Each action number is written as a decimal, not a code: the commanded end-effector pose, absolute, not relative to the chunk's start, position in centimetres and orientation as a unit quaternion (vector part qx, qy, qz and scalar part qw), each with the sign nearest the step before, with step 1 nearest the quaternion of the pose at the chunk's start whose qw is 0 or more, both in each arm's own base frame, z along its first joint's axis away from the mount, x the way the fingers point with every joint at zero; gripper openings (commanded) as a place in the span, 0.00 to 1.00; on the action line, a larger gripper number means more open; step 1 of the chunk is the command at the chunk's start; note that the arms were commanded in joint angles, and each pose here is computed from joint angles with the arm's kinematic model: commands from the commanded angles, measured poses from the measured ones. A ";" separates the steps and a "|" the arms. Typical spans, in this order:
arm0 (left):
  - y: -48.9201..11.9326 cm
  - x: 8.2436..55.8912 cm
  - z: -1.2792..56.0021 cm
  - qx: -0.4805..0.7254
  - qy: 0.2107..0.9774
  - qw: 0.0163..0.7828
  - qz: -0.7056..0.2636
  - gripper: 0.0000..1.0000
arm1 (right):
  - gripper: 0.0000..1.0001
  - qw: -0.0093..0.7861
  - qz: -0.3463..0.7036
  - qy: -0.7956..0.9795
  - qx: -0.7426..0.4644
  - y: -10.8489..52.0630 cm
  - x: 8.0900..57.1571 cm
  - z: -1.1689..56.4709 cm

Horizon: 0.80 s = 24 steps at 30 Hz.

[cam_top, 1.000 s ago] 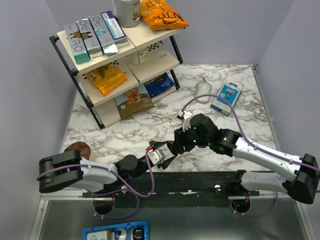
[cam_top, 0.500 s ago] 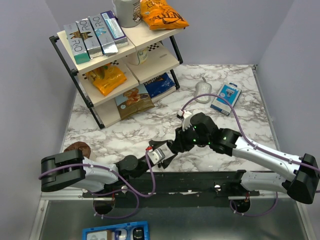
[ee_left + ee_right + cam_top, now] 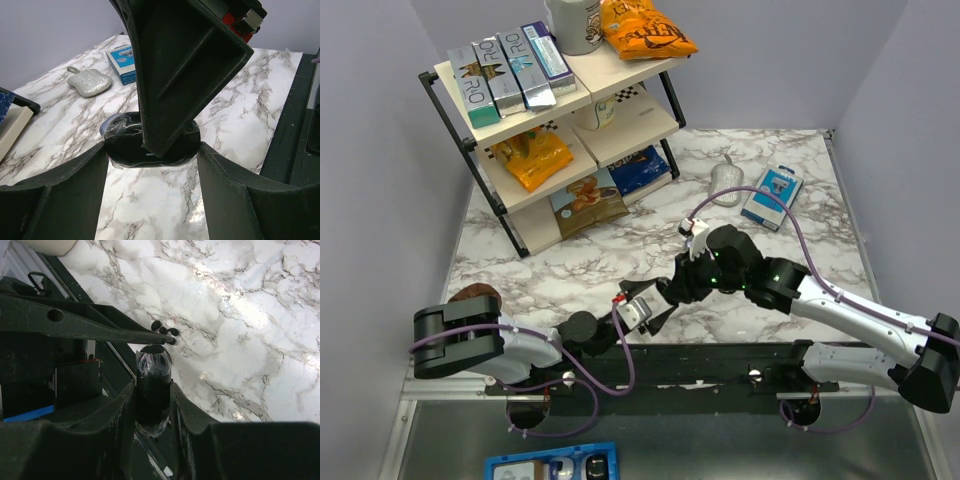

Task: Insert the wireless bluetooth earbuds into the charging case
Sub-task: Adjust the charging case.

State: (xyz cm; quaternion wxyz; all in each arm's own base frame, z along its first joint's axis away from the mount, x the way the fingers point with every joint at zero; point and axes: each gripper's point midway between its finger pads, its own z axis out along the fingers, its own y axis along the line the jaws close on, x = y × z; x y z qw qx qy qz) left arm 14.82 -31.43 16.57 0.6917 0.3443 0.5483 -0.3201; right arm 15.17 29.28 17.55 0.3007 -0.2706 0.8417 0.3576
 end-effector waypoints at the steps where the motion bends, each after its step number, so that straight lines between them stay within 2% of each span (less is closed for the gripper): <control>1: -31.4 15.6 17.3 0.325 0.549 0.705 -0.309 0.68 | 0.01 0.275 0.387 0.834 -0.281 29.7 13.4 18.2; 2: -31.4 15.7 17.2 0.325 0.551 0.705 -0.306 0.75 | 0.01 0.275 0.388 0.834 -0.281 29.7 13.4 18.2; 6: -30.9 16.3 17.0 0.311 0.562 0.708 -0.294 0.79 | 0.01 0.276 0.395 0.831 -0.278 29.8 13.4 18.8; 7: -30.8 16.4 16.9 0.307 0.564 0.709 -0.292 0.97 | 0.01 0.277 0.394 0.832 -0.276 29.8 13.4 18.9; 8: -30.6 16.5 16.8 0.304 0.566 0.709 -0.289 0.99 | 0.01 0.279 0.395 0.831 -0.275 29.8 13.4 19.0; 17: -30.1 16.6 16.5 0.291 0.583 0.700 -0.293 0.99 | 0.01 0.284 0.394 0.831 -0.270 29.5 13.5 19.1; 24: -30.6 16.3 17.5 0.293 0.565 0.708 -0.306 0.99 | 0.01 0.265 0.397 0.835 -0.273 29.8 13.1 18.4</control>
